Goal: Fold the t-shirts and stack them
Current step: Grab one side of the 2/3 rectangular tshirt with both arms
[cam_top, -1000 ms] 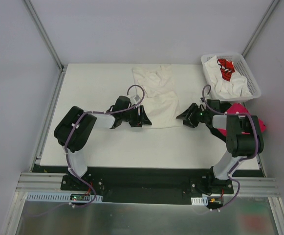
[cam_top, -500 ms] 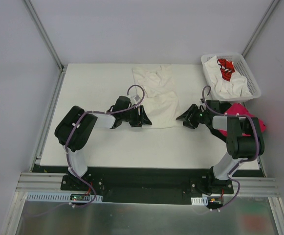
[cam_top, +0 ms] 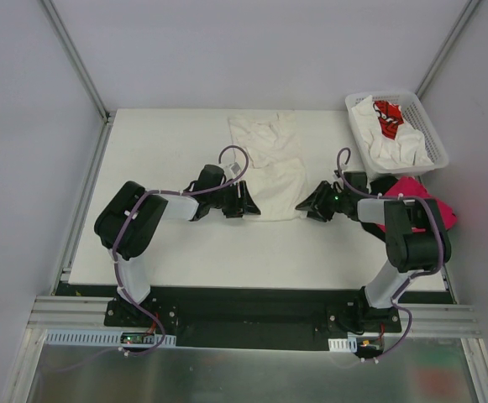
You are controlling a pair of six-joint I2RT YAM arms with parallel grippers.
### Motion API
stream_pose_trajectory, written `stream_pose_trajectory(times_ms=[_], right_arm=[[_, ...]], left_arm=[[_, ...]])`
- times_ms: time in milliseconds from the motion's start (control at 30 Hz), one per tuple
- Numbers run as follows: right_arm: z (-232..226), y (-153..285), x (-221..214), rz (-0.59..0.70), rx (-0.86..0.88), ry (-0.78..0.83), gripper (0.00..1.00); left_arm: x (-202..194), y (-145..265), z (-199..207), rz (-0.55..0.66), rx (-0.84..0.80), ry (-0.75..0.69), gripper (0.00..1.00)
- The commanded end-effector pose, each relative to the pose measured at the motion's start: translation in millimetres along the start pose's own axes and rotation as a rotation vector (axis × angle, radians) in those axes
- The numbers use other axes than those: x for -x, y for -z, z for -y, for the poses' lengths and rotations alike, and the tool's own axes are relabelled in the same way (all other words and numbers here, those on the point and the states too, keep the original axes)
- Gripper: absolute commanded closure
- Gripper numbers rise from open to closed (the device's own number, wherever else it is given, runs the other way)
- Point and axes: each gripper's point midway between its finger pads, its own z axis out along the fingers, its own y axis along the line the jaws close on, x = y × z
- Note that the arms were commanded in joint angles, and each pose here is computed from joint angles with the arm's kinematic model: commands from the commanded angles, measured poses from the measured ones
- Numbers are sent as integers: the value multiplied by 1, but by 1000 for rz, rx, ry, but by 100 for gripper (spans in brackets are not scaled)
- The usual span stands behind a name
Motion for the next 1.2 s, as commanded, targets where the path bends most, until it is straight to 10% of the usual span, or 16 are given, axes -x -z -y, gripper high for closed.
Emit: stream_pose_trajectory(times_ms=[0, 433, 633, 1167], right_arm=[[-5, -7, 3, 0, -1, 2, 60], [-7, -12, 4, 1, 24, -2, 86], [-10, -14, 6, -1, 41, -2, 87], [-35, -2, 17, 24, 91, 51, 99]], left_arm=[[-1, -3, 4, -7, -11, -21, 49], [1, -1, 1, 1, 1, -14, 56], [6, 0, 3, 4, 17, -30, 100], [19, 15, 20, 19, 28, -82, 100]])
